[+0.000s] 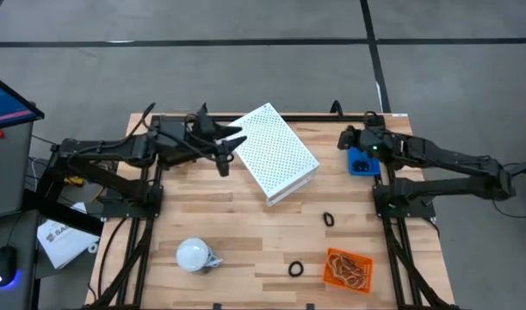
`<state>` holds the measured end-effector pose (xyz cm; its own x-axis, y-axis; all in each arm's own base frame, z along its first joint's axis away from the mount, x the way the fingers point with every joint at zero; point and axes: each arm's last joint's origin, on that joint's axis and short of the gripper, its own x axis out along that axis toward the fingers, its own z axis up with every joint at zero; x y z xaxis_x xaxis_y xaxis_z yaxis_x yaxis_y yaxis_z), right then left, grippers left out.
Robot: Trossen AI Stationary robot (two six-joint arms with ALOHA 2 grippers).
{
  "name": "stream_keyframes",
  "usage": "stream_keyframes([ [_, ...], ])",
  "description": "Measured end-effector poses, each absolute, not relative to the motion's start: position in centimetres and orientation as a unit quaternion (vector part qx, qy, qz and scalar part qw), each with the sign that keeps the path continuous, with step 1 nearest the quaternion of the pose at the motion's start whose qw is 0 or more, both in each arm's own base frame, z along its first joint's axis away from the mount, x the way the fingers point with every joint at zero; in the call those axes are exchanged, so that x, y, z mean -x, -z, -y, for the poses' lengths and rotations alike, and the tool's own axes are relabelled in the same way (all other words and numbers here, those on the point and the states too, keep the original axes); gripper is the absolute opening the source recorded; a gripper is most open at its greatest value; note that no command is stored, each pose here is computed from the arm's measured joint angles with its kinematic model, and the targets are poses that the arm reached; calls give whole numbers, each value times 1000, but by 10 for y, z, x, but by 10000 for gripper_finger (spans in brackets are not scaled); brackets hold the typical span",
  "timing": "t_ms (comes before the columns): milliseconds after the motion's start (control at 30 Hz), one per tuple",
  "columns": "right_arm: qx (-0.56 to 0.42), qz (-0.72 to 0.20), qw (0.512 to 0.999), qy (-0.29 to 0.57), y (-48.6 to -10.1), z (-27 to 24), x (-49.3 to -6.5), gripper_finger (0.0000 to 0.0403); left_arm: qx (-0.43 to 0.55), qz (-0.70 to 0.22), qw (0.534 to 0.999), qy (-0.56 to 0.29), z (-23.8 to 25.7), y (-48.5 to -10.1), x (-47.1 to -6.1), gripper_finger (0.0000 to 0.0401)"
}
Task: Pick & Place Office Desk Supplies
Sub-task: Put the black spring keychain into the blue bin
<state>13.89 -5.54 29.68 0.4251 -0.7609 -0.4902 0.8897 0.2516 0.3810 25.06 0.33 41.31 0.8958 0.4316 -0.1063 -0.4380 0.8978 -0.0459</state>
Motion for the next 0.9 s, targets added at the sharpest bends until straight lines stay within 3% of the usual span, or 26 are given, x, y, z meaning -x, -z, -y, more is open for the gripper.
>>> stream_keyframes([
  [267,-363,-137,690,611,-263,67,-131,7,89,-73,969,-217,2,-374,-247,125],
  [633,-400,-198,595,668,-211,76,-124,10,128,-28,972,-196,13,-347,-255,124],
  [900,-424,-200,545,695,-187,70,-112,59,129,-27,972,-195,14,-346,-255,123],
])
